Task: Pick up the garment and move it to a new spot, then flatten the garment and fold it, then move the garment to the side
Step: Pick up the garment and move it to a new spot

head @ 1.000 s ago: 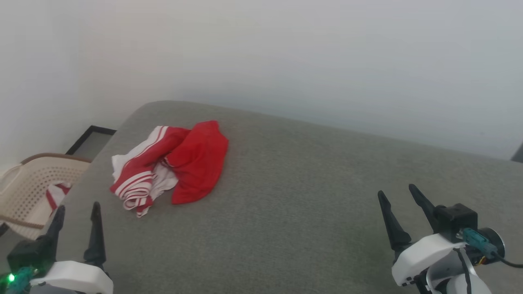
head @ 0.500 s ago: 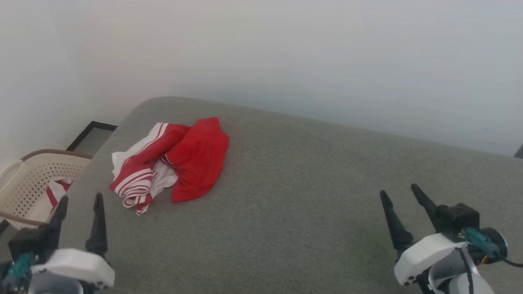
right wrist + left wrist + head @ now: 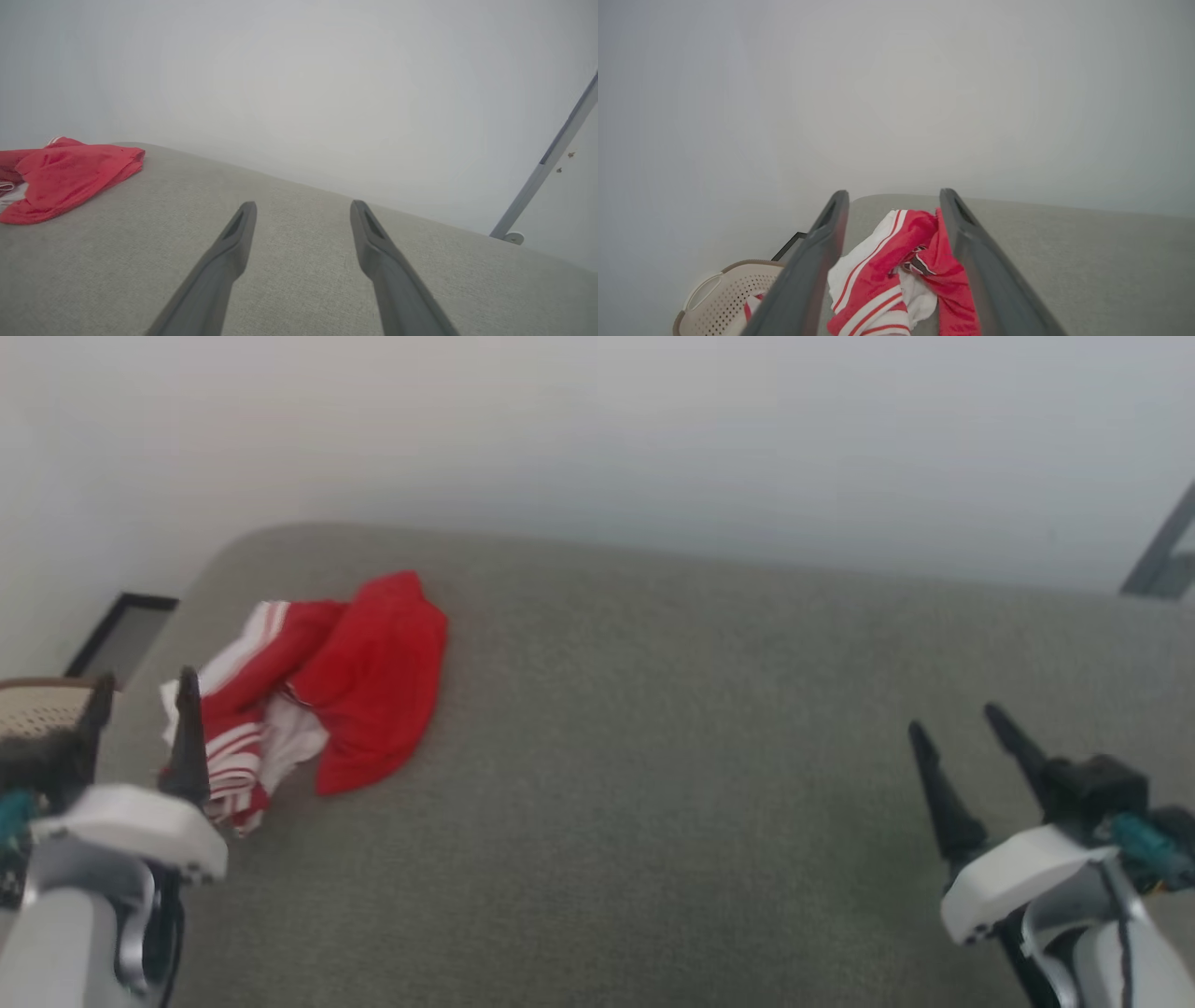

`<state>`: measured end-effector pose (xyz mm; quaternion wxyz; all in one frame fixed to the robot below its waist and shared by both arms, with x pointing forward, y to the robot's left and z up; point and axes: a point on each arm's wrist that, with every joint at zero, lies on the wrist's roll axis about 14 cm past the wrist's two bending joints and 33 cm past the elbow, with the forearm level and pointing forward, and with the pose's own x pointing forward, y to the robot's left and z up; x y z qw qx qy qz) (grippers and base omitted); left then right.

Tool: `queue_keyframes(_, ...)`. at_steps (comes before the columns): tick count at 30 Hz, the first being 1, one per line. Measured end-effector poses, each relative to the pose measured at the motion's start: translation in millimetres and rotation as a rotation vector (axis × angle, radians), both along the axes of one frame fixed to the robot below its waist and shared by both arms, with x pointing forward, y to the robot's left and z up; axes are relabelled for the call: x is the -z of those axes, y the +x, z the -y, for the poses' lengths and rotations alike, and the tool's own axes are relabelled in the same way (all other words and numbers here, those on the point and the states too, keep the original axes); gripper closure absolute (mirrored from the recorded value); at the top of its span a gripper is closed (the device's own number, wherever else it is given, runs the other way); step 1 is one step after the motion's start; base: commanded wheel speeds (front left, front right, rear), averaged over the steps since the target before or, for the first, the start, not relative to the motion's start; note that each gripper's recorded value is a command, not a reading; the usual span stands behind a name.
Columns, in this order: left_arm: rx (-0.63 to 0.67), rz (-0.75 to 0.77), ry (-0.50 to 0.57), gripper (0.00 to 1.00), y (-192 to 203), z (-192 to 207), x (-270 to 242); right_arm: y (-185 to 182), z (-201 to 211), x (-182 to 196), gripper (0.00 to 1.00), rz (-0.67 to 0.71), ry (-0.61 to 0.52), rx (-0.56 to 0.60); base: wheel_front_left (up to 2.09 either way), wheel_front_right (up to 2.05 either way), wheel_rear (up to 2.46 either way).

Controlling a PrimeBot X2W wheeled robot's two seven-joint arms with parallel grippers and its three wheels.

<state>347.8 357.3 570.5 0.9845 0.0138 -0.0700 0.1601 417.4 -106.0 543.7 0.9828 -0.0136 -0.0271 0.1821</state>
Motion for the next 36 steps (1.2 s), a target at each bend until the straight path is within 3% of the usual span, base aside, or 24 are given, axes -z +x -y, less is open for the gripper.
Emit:
queue_keyframes(9, 0.064, -0.150, 0.001, 0.00, 78, 11, 32, 25, 32, 14, 0.00, -0.030, -0.030, 0.063, 0.00, 0.00, 0.00)
queue_keyframes(16, 0.099, -0.426, -0.050, 0.00, 120, 23, 102, 41, 48, 37, 0.00, -0.083, -0.049, 0.092, 0.00, 0.00, 0.00)
queue_keyframes(26, 0.077, -0.868, -0.208, 0.00, 123, 29, 191, 54, 56, 59, 0.00, -0.130, -0.069, 0.103, 0.00, 0.00, 0.00)
queue_keyframes(35, 0.084, -0.997, -0.263, 0.00, 128, 36, 209, 62, 54, 64, 0.00, -0.141, -0.074, 0.095, 0.00, 0.00, 0.00)
queue_keyframes(36, 0.083, -0.989, -0.265, 0.07, 129, 36, 209, 63, 54, 63, 0.00, -0.138, -0.073, 0.096, 0.00, 0.00, 0.00)
